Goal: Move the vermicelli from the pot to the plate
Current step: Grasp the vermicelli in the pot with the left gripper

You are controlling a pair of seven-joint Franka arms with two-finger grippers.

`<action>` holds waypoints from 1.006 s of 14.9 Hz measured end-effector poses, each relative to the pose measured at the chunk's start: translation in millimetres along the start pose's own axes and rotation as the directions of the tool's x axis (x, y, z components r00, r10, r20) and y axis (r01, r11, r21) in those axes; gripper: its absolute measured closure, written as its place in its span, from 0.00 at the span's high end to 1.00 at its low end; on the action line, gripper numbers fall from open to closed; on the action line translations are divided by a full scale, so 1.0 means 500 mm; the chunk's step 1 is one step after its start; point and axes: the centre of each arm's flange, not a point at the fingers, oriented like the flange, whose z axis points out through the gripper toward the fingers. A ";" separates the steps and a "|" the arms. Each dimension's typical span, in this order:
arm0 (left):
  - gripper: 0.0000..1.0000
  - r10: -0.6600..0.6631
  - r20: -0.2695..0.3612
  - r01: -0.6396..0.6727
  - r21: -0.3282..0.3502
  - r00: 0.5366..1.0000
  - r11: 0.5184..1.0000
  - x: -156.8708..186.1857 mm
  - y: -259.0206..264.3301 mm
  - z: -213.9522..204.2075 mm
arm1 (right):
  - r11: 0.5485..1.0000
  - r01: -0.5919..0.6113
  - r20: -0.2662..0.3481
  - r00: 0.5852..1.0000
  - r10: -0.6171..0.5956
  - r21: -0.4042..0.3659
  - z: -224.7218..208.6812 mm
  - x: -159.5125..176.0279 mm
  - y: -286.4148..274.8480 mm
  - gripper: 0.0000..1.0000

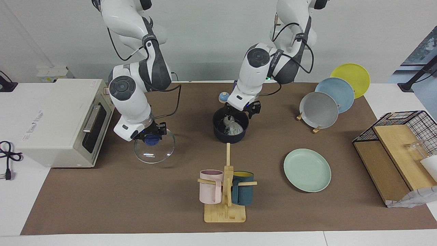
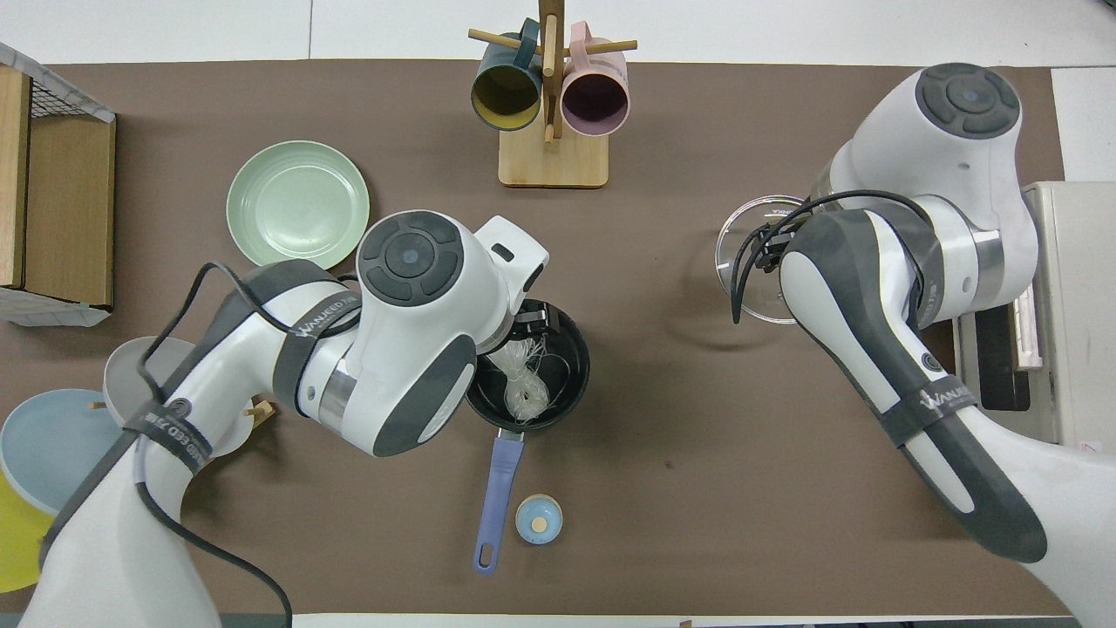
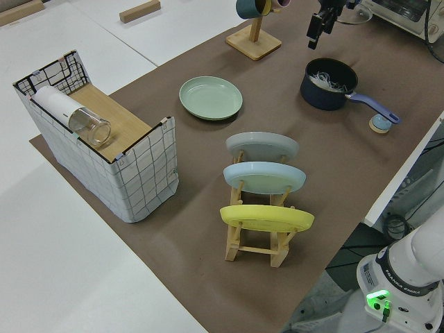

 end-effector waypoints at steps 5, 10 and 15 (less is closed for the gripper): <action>1.00 -0.034 0.031 0.034 0.023 0.999 0.999 -0.012 -0.001 0.078 | 1.000 -0.019 0.008 1.000 0.019 0.001 0.086 -0.055 0.059 0.66; 1.00 -0.054 0.027 0.054 0.021 0.998 0.998 -0.046 0.023 0.150 | 1.000 -0.015 0.015 1.000 0.015 0.002 0.131 -0.082 0.064 0.66; 0.83 -0.109 0.019 0.109 0.017 0.994 0.994 -0.064 0.043 0.159 | 1.000 -0.013 0.013 1.000 0.013 0.000 0.159 -0.109 0.060 0.68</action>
